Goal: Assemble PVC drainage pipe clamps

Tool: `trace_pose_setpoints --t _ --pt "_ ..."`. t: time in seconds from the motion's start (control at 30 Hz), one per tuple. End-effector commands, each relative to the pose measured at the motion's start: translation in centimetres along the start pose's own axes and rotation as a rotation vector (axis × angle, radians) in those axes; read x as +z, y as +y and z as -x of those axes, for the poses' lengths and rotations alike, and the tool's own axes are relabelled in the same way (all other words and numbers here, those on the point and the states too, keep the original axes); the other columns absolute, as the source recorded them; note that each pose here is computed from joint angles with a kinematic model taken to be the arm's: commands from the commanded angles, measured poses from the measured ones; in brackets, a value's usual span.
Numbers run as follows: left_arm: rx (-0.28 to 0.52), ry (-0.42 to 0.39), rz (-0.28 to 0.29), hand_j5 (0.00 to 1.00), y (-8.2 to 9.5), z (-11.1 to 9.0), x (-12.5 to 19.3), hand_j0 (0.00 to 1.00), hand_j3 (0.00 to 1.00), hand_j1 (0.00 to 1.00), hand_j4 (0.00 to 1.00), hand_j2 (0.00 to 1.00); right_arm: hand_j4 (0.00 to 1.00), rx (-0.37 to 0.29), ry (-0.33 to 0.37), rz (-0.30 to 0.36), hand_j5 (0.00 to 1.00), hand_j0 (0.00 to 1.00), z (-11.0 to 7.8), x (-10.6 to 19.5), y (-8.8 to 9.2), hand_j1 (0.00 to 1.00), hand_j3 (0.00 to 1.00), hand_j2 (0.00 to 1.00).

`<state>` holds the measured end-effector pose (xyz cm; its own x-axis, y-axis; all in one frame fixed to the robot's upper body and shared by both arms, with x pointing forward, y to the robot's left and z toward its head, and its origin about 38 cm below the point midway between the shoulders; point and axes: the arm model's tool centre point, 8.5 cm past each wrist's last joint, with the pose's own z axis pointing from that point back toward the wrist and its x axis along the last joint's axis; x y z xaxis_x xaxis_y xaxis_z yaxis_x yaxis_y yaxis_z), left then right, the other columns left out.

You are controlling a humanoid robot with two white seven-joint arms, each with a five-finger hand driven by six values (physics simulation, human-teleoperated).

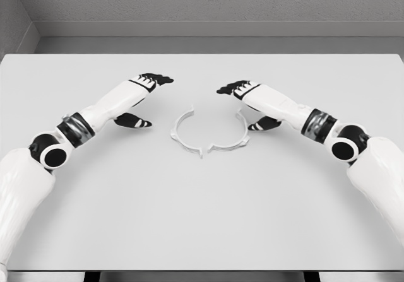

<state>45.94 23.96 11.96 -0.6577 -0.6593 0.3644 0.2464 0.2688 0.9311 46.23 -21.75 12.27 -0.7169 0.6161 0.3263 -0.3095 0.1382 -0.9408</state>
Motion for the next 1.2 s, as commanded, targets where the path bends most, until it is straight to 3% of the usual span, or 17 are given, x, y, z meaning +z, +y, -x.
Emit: trace_pose_setpoints --t 0.0,0.43,0.53,0.63,0.77,0.83,1.17 --pt "0.005 0.001 -0.006 1.0 0.1 0.1 0.1 1.0 1.0 1.0 1.0 1.0 1.0 -0.011 0.0 0.002 1.0 1.0 0.0 -0.1 0.2 1.0 1.0 1.0" --pt "0.002 0.004 -0.004 1.0 0.2 0.2 0.2 1.0 1.0 1.0 1.0 1.0 1.0 -0.011 -0.02 0.012 1.0 1.0 -0.9 -1.7 -0.3 1.0 1.0 1.0" --pt "0.002 0.004 -0.004 1.0 0.2 0.2 0.2 1.0 1.0 1.0 1.0 1.0 1.0 0.003 0.012 0.035 1.0 1.0 0.5 -1.3 -2.2 1.0 1.0 1.0" --pt "0.001 0.003 -0.004 1.0 0.2 0.2 0.2 1.0 1.0 1.0 1.0 1.0 1.0 0.04 0.08 0.133 1.0 1.0 3.0 2.7 -6.5 1.0 1.0 1.0" --pt "0.014 0.0 0.008 1.0 -0.6 -0.1 -0.2 1.0 1.0 1.0 1.0 1.0 1.0 0.078 0.064 0.232 1.0 1.0 2.4 9.4 -11.3 1.0 1.0 1.0" --pt "0.024 -0.008 0.006 1.0 -0.9 -0.5 -0.7 1.0 1.0 1.0 1.0 1.0 1.0 0.064 0.053 0.226 1.0 1.0 2.2 11.5 -11.2 1.0 1.0 1.0" --pt "0.042 -0.039 0.015 1.0 -2.1 -1.8 -2.0 1.0 1.0 1.0 1.0 1.0 1.0 -0.041 0.225 0.261 1.0 1.0 3.9 19.5 -5.9 1.0 1.0 1.0"
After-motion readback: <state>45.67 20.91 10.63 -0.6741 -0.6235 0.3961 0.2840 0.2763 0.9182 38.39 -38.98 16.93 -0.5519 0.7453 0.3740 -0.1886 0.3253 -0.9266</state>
